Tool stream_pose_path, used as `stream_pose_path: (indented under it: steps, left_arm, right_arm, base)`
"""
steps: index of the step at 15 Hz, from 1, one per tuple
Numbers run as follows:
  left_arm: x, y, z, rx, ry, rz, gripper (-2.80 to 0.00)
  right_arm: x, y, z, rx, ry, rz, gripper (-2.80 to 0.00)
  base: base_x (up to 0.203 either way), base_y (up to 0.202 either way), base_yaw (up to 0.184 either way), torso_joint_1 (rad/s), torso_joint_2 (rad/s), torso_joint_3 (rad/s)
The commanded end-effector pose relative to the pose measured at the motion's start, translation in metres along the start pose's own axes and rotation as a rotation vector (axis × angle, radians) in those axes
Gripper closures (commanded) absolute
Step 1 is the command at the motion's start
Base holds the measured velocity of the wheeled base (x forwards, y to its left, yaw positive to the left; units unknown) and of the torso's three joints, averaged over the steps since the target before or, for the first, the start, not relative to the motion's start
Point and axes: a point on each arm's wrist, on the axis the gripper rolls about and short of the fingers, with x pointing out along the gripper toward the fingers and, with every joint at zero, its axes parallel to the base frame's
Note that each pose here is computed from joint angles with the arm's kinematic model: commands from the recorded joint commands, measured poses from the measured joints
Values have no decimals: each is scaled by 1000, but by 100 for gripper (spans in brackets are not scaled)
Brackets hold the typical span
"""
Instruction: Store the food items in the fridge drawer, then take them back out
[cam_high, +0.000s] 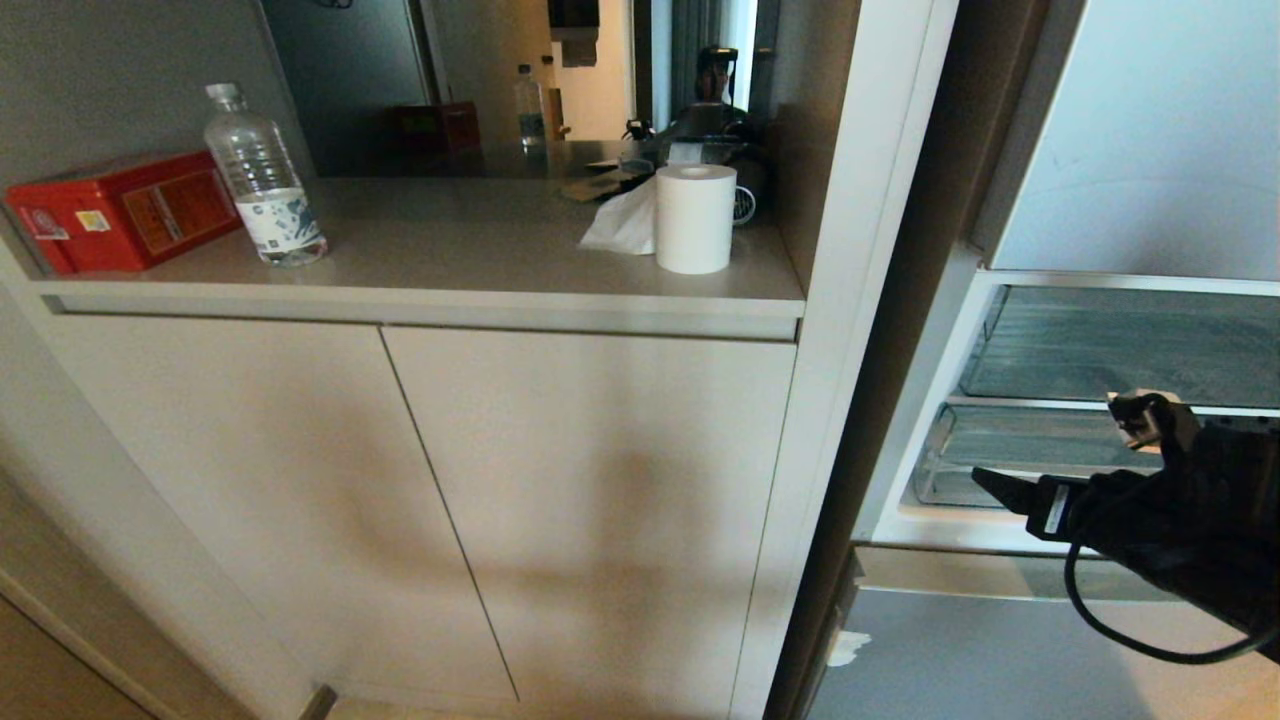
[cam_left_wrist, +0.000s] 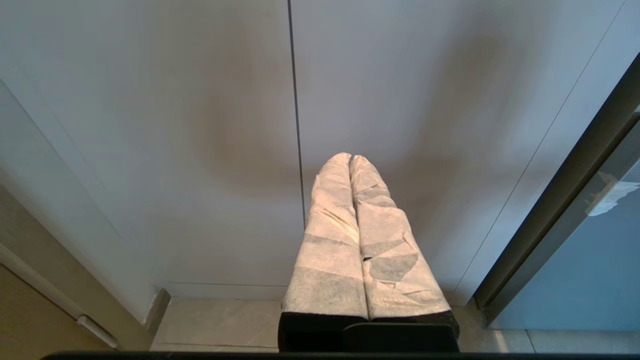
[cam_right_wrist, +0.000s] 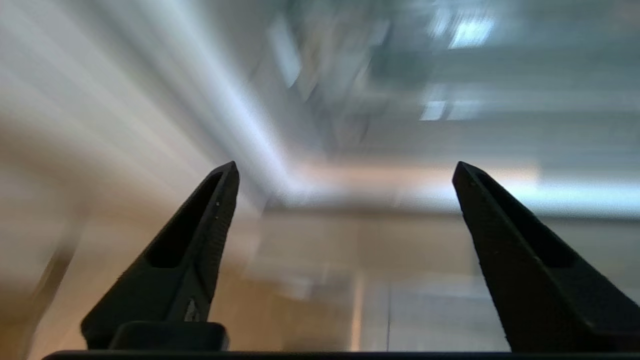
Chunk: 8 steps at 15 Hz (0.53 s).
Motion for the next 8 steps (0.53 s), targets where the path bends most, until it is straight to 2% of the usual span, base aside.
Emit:
stream_pose_path:
  steps: [1,2,8]
  left_arm:
    - [0,0,0,-1,2,0,0]
    - [0,0,0,0,3,0,0]
    - [0,0,0,-1,3,0,0]
  right_arm:
    - [34,-5,-15,0,-12,-26,-280]
    - [39,-5,-12,-1,-39,-29,-280]
    - [47,-1,-5,-12,-74,-39,-280]
  base:
    - [0,0,0,0,0,0]
    - [0,0,0,0,0,0]
    - [0,0,0,0,0,0]
